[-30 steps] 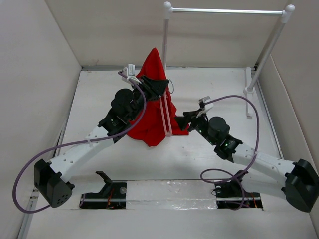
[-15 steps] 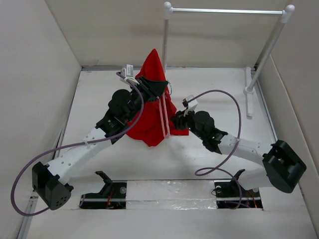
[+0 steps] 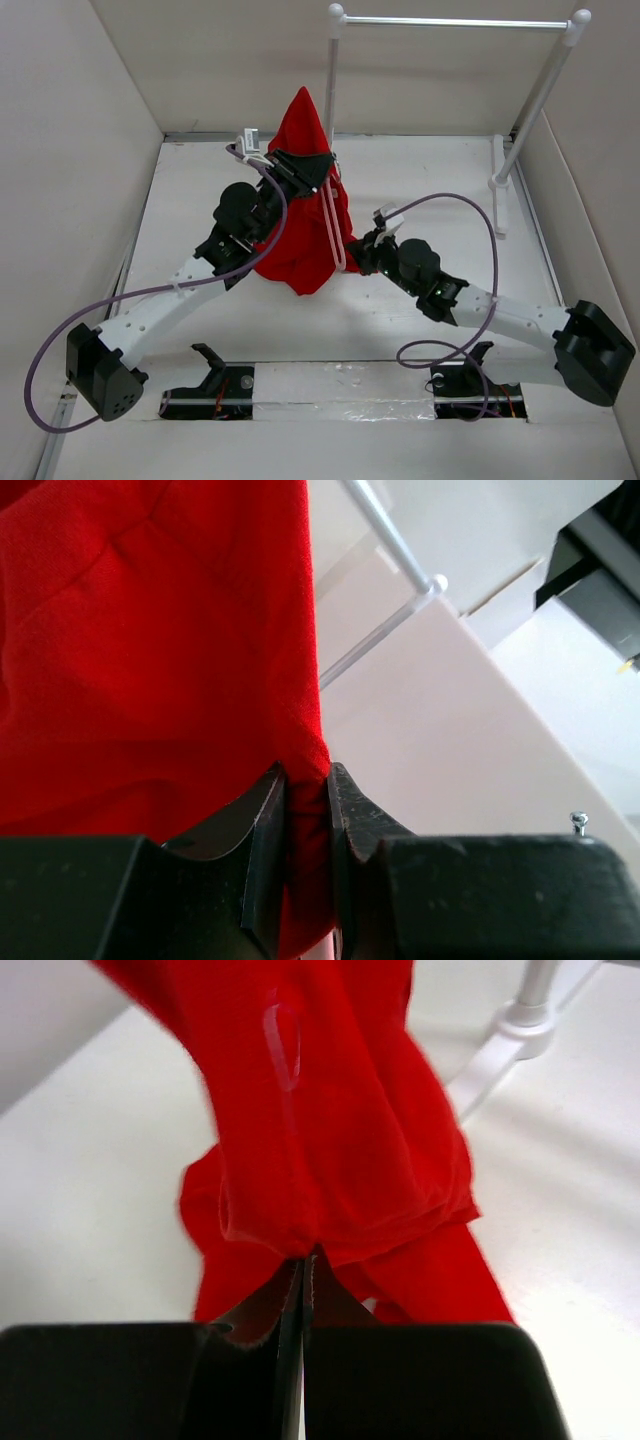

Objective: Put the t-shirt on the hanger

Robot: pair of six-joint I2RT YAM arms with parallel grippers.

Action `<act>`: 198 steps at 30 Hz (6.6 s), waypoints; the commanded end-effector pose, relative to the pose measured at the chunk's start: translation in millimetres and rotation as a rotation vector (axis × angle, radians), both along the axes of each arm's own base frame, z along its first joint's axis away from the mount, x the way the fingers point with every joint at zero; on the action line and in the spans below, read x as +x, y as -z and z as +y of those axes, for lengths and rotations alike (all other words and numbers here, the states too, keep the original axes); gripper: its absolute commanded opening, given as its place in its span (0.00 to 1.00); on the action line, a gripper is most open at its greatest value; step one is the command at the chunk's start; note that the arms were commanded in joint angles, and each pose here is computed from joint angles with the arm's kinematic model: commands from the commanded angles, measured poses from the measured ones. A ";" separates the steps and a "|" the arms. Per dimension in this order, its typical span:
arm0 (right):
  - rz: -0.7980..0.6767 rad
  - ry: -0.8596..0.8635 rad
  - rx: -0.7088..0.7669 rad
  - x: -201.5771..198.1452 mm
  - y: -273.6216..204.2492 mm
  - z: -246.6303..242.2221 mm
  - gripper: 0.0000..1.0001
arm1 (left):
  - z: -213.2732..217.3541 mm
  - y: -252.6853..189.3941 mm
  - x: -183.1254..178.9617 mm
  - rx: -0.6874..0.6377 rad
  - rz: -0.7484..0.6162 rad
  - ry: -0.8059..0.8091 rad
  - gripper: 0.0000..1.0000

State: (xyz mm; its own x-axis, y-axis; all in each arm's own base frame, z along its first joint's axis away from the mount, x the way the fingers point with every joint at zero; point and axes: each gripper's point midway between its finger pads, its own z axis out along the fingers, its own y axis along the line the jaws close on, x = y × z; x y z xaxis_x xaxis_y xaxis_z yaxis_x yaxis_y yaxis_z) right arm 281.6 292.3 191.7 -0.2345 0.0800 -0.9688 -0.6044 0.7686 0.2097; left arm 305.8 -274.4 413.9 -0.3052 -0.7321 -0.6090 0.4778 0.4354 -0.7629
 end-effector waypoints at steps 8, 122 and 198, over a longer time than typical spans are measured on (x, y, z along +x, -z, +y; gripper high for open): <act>0.124 -0.107 0.136 -71.7 -11.7 -11.1 0.00 | 18.8 -64.4 21.5 -0.268 -0.209 -0.140 0.00; 0.289 0.079 0.034 -75.4 -38.9 -9.2 0.00 | 70.4 164.0 13.7 0.448 0.138 -0.265 0.38; 0.341 0.035 -0.086 -146.6 -119.7 -78.8 0.00 | 76.2 -74.1 26.6 0.317 -0.160 -0.317 0.00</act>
State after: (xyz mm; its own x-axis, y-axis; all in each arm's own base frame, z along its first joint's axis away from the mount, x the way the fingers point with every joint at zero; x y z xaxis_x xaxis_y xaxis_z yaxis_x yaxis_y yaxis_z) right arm 124.5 211.9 335.4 -0.5308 0.0597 -0.8454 -0.5375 0.7475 0.3903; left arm 329.6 -217.5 463.9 -0.0752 -0.4907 -0.8681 0.4079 0.7792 -0.4759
